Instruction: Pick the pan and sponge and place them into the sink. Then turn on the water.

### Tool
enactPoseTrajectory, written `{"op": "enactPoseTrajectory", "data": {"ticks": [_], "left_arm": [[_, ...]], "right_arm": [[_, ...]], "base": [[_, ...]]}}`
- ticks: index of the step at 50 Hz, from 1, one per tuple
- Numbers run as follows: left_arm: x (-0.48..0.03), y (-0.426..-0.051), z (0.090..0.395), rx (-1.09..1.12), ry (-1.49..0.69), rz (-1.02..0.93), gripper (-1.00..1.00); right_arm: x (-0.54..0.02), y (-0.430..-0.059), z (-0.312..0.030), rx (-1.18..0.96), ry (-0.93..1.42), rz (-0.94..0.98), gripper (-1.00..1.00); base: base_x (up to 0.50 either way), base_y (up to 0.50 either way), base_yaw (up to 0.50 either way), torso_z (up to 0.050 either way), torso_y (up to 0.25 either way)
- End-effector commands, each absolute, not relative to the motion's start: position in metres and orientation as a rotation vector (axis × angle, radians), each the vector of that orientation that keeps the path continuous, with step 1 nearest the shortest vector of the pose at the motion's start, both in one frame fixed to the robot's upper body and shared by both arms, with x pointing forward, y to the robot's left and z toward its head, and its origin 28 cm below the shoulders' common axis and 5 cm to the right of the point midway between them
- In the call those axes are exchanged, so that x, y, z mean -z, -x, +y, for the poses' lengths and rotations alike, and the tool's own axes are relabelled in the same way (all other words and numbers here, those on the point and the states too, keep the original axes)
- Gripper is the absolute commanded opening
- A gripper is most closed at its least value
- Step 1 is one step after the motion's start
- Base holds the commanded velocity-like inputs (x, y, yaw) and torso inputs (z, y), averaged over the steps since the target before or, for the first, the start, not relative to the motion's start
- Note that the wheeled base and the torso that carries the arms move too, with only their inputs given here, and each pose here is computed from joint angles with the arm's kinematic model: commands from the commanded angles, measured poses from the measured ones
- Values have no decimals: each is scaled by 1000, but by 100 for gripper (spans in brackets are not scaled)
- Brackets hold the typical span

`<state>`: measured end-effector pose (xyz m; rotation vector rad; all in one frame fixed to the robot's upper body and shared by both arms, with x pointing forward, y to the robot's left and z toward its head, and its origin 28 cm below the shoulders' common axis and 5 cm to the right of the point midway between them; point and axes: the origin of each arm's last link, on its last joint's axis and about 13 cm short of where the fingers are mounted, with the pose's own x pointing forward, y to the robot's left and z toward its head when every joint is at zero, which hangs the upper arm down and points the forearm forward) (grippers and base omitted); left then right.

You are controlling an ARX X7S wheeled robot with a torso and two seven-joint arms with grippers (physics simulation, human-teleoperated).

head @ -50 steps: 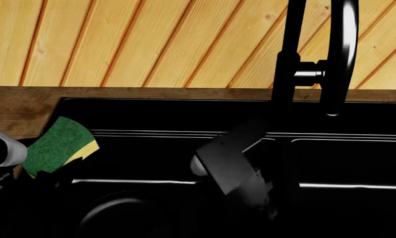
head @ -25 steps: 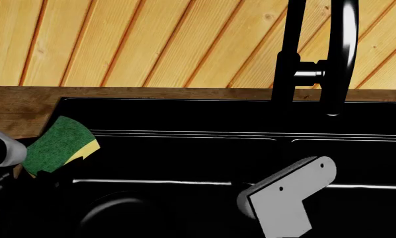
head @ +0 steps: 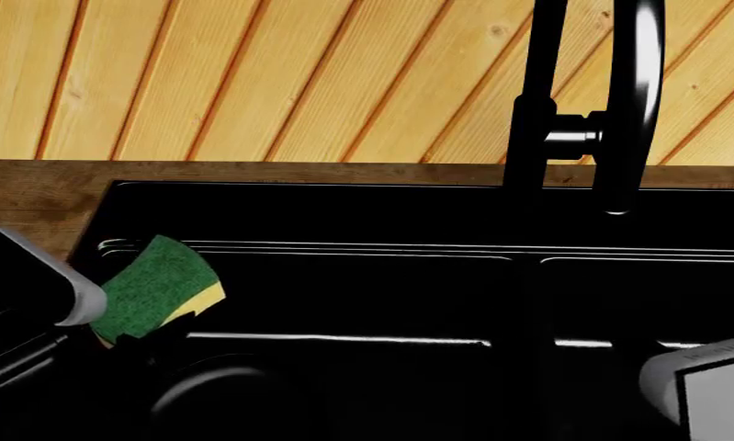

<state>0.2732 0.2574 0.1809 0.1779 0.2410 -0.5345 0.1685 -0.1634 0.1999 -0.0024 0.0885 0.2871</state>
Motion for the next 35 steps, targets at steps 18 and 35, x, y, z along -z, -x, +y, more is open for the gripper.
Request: {"op": "enactPoseTrajectory", "data": {"ticks": [18,35], "left_arm": [[-140,-295,211,623,-207,402,-100],[-114,-311,205,615,-189,469,-100]], "right_arm": [[-214,-145,-178,-171,2,89,100],[-211,-145,-178,-174,4,103,100]], "base": [[0,0,0,0,0],[0,0,0,0,0]]}}
